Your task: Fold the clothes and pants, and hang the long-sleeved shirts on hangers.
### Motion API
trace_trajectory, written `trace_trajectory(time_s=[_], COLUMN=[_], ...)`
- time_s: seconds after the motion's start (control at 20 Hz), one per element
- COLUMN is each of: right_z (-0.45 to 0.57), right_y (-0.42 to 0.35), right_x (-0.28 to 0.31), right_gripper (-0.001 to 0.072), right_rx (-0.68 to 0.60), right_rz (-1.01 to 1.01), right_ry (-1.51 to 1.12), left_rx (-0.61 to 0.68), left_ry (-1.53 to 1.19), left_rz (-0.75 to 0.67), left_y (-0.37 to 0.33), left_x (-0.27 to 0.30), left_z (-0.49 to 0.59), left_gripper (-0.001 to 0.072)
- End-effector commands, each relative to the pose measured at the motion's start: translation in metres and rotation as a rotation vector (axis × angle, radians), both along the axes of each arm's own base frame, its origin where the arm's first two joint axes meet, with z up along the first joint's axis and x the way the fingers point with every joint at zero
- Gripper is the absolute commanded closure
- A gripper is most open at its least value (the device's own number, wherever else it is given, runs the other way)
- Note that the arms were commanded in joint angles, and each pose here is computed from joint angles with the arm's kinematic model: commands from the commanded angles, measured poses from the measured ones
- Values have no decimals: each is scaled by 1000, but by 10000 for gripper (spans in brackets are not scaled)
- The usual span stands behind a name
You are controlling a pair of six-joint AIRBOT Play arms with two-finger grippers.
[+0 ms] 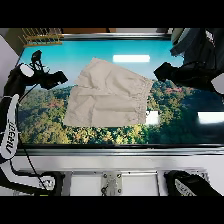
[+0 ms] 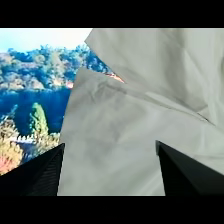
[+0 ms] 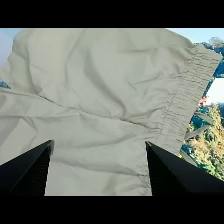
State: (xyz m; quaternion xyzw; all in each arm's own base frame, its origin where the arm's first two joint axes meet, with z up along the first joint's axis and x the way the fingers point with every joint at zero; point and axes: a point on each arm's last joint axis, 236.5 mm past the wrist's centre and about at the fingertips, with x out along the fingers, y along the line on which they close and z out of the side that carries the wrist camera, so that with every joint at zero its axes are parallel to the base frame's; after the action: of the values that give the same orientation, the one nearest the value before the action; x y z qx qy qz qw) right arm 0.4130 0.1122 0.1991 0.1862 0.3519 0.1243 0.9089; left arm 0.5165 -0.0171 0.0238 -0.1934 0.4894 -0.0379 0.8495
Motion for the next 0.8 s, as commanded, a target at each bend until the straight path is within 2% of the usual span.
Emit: trace_trajectory(time_s=[0.0, 0.2, 0.35, 0.55, 0.75], right_z=[-4, -6, -5, -3, -3], right_y=[1, 1, 3, 10, 10], right_x=[-4, -6, -6, -8, -8], right_gripper=[85, 84, 84, 85, 84], right_rx=[-3, -5, 8, 39, 39], right_rz=[7, 11, 14, 24, 24], right_ry=[22, 32, 33, 37, 37], left_rx=[-6, -34, -87, -239, -225], left_ry=[92, 251, 334, 383, 326], left_rz=[54, 113, 255, 360, 351], left_y=[21, 26, 32, 15, 8], left_x=[-40, -135, -184, -204, -193], left_z=[-5, -58, -100, -126, -128], left_gripper=[88, 88, 88, 88, 89])
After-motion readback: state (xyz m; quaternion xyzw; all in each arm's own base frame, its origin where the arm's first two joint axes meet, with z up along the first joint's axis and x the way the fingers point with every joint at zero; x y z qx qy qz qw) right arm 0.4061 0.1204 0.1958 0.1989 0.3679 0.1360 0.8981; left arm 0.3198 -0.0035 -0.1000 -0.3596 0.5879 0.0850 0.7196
